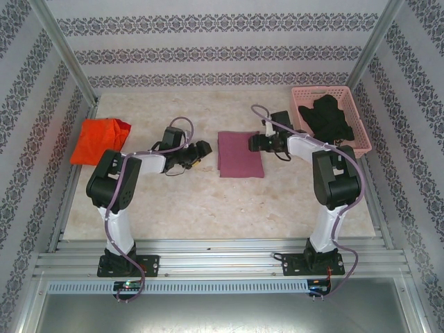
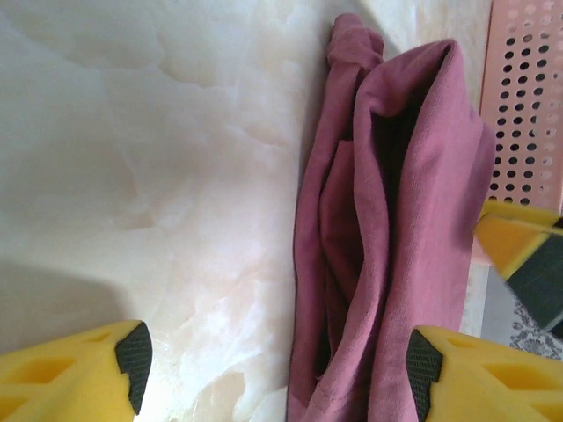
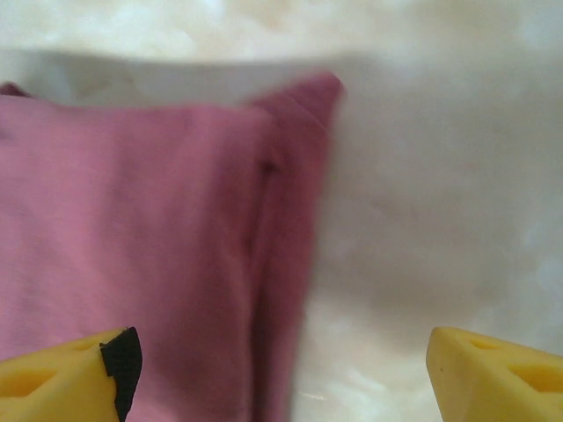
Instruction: Fold and stack the t-shirts
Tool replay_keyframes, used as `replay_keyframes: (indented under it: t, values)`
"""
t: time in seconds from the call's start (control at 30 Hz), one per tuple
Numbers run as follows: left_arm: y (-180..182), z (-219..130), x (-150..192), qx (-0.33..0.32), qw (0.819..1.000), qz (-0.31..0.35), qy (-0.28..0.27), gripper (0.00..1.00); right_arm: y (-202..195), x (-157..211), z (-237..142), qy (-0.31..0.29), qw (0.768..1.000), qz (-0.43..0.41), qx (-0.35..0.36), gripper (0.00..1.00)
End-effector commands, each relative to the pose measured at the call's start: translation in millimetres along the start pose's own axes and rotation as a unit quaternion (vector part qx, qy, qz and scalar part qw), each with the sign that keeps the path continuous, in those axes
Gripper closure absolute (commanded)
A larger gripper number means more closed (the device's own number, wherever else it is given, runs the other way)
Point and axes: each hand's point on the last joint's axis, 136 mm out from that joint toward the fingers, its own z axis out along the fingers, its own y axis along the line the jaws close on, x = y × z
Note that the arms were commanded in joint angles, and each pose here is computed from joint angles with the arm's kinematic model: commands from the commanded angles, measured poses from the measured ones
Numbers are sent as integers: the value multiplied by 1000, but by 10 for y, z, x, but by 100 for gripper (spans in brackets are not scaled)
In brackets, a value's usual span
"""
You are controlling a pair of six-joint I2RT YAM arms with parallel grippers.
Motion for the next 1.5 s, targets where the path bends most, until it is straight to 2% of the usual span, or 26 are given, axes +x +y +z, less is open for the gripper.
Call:
replay_keyframes:
  t: [0.0,0.07,0.33,0.4,0.5,0.63,0.87,1.1,1.2,1.4,1.43,1.47]
  values:
    - [8,158,270,-16,999,-18,24,18,56,36,-46,-2,995,85,-49,15]
    - [-27,228,292,-20,999,-8,29,17,95,72,-15,1,992,99,-72,16]
    - [-164,526,376,-26,998,19,55,21,351,212,133,31,977,139,-159,32]
    - [-177,561,400,-30,997,24,60,23,390,230,150,31,973,147,-173,40]
    - [-214,575,420,-28,997,26,64,34,445,252,169,33,969,153,-189,53]
    - [-268,579,433,-28,997,36,69,41,451,305,222,39,969,156,-190,66]
    - [-336,646,461,-14,996,34,75,41,550,299,243,42,965,155,-207,71]
    - [-437,719,429,-7,996,40,78,49,624,306,248,46,963,154,-218,75]
    - [-400,763,431,-10,996,40,80,56,686,300,234,47,960,150,-229,76]
    - [-338,795,444,-17,995,52,84,96,691,298,205,45,961,145,-230,75]
    - [-336,789,448,-18,994,60,86,100,695,280,186,41,962,142,-231,75]
    - [-340,781,451,-19,993,71,88,100,693,268,164,37,963,137,-231,72]
